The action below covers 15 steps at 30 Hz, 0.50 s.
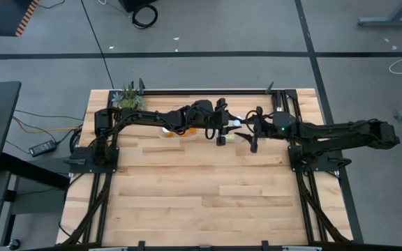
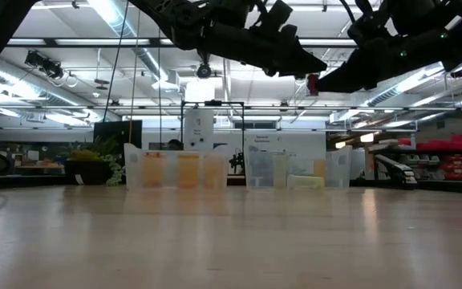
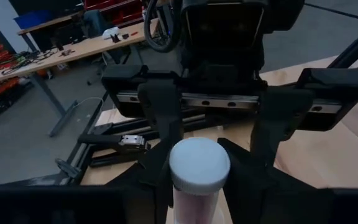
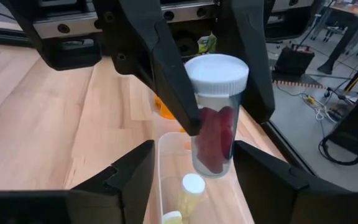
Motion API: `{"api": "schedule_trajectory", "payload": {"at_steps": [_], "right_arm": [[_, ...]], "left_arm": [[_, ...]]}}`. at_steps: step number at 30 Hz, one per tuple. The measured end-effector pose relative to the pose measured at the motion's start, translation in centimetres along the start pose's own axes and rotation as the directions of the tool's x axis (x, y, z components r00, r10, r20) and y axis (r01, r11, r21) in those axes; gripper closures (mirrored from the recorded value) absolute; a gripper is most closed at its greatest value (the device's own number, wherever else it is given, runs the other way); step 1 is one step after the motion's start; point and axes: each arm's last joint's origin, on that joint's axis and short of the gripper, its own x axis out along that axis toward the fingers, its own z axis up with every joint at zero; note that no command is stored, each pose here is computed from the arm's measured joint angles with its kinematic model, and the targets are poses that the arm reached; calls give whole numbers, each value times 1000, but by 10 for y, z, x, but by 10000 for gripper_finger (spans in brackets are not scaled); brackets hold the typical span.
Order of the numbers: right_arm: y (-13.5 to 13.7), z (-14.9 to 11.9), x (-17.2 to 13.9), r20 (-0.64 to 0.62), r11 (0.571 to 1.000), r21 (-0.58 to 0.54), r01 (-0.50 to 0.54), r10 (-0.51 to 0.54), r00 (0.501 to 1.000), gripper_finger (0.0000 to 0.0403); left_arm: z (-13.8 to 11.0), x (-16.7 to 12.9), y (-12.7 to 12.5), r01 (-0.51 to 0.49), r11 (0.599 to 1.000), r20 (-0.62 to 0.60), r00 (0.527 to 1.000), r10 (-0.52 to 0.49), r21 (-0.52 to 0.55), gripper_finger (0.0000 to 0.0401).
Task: Pick and place medicine bottles into bin by pill shape (circle, oval)
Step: Put the small blue pill bottle into the right transparent bin
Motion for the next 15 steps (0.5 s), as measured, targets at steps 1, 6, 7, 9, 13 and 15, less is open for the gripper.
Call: {"api": "schedule_trajectory", "payload": {"at_steps": [1,6,7,9,13,15], "right_arm": [[0,0,0,0,1000,0,1,-1,1000,182],[0,1,0,11,1000,0,5,-5,1000,207],[-1,2,0,17,1000,-1,6,-6,1000,211],[-1,3,0,29,1000,-4,9,-9,1000,219],[-1,5,0,48,1000,-12,9,-8,999,234],[-1,5,0,47,1000,-13,9,-8,999,239]], "left_arm": [[0,0,0,0,1000,0,1000,0,0,275],[0,0,0,0,1000,1,1000,0,-1,263],[0,0,0,0,1000,1,1000,0,-1,264],[0,0,0,-1,1000,1,1000,1,-2,269],[0,0,0,15,1000,4,1000,-15,-19,277],[0,0,0,23,1000,6,1000,-23,-20,276]]}}
